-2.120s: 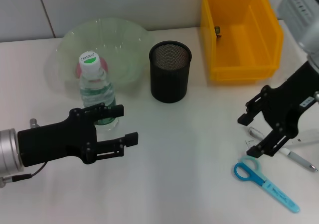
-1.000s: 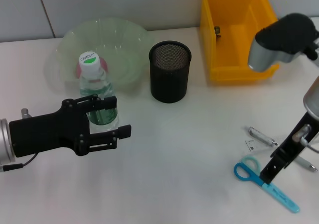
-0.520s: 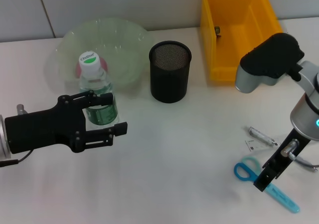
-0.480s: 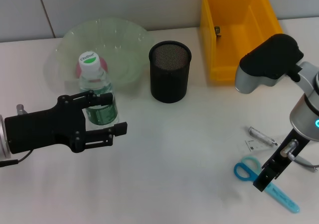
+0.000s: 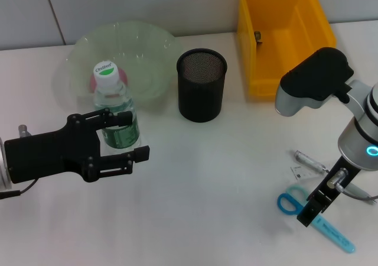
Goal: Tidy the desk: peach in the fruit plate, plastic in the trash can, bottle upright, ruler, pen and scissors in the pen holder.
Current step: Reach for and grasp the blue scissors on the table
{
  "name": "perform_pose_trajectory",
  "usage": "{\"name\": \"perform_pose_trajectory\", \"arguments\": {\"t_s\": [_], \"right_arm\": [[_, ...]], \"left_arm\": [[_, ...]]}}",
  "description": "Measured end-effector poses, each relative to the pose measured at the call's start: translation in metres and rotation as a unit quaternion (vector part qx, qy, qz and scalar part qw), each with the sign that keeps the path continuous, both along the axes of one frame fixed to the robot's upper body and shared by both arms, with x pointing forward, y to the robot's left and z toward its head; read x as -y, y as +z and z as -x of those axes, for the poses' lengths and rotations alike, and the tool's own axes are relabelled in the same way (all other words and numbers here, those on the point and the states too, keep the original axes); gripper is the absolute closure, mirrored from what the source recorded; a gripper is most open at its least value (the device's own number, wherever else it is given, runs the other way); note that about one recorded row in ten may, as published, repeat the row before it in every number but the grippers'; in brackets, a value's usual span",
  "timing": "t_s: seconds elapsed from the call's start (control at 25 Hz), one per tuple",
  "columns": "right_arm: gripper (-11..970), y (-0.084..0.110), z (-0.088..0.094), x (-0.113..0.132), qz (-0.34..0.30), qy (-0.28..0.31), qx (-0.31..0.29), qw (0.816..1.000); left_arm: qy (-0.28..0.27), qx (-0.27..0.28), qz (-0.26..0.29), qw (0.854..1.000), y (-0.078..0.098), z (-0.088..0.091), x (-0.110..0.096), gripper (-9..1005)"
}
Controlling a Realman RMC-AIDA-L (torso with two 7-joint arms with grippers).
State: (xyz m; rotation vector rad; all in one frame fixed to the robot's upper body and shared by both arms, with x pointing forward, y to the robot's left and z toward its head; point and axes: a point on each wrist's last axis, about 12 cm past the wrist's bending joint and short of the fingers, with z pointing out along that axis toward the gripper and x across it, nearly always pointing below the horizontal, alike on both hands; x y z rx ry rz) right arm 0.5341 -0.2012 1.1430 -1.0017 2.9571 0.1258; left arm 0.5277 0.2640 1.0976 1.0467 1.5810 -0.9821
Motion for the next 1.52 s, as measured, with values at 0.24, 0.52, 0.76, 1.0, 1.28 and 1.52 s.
{"name": "perform_pose_trajectory", "arguments": {"t_s": [0.24, 0.52, 0.76, 1.0, 1.28, 1.52], "right_arm": [[233, -0.005, 0.002, -0.003, 0.006, 0.01, -0.004, 1.0], [241, -0.009, 0.003, -0.005, 0.005, 0.011, -0.005, 1.0], [249, -0.01, 0.004, -0.008, 0.008, 0.016, -0.004, 1.0], [256, -0.01, 0.004, -0.01, 0.012, 0.018, -0.003, 1.0], [264, -0.011, 0.004, -0.012, 0.017, 0.018, -0.007, 1.0], [271, -0.012, 0.005, -0.013, 0.02, 0.02, -0.008, 1.0]], "left_arm": [[0.0, -0.002, 0.001, 1.0, 0.0, 0.0, 0.0, 198], [0.001, -0.003, 0.001, 1.0, 0.0, 0.0, 0.0, 198], [0.001, -0.003, 0.001, 1.0, 0.0, 0.0, 0.0, 198], [0.0, -0.001, 0.0, 1.0, 0.0, 0.0, 0.0, 198], [0.0, 0.0, 0.0, 1.0, 0.0, 0.0, 0.0, 198], [-0.003, 0.001, -0.001, 1.0, 0.0, 0.0, 0.001, 198]]}}
